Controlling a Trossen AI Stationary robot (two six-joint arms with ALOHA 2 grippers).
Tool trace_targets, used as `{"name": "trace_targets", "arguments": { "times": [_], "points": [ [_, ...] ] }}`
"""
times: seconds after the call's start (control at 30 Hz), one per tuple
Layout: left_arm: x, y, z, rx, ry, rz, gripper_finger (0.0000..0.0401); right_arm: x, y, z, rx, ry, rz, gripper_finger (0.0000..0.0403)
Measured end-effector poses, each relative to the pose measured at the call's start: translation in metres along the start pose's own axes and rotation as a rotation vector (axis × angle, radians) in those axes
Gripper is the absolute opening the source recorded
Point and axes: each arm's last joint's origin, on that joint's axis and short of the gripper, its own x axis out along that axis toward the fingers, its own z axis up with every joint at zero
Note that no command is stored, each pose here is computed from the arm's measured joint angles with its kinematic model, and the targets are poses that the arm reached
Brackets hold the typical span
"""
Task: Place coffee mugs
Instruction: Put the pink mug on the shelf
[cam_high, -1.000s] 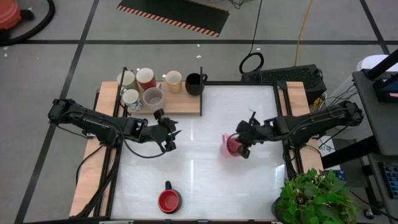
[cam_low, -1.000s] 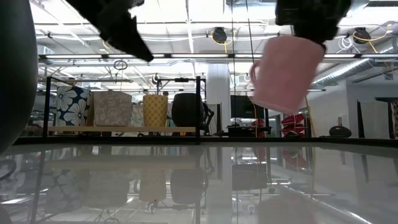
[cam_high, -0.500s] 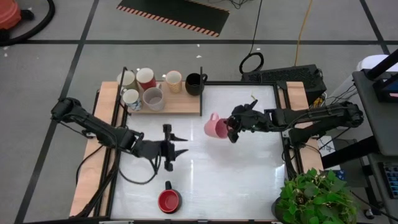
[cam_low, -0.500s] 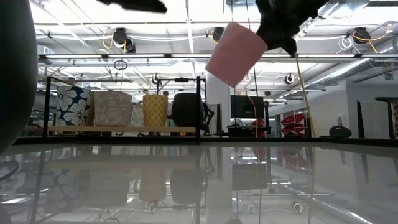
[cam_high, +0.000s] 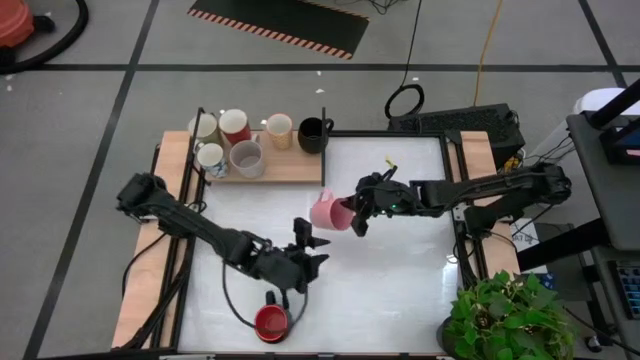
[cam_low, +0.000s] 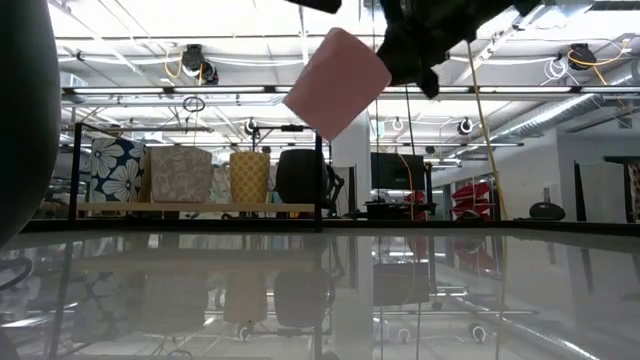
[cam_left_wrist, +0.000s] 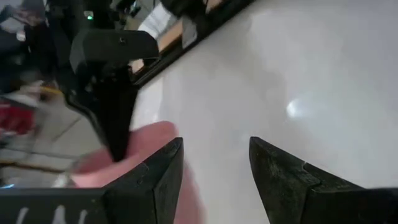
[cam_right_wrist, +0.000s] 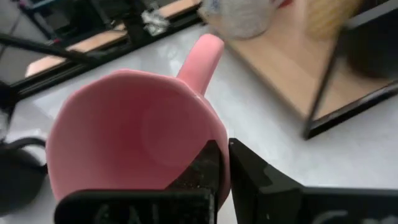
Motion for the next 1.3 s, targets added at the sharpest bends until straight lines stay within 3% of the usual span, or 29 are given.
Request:
{"name": "trace_targets", "arguments": {
  "times": [0.33,0.73,1.07,1.3],
  "points": [
    [0.013,-0.01,0.006,0.133,0.169,0.059,0.0188,0.039,0.013,0.002,-0.035,0.152,-0.004,0.0007],
    [0.014,-0.004,-0.025,0.053,0.4,-0.049,0.0187,0.072,0.028,0.005,-0.068,0.252,0.093,0.0007],
    [0.019,-0.001,-0.028,0.036,0.402,-0.199,0.01,0.079,0.03,0.0,-0.1,0.306,0.182,0.0016],
    [0.026,-0.009,-0.04,0.079,0.396,-0.256,0.0087,0.078,0.03,-0.002,-0.1,0.332,0.207,0.0018]
  ]
}}
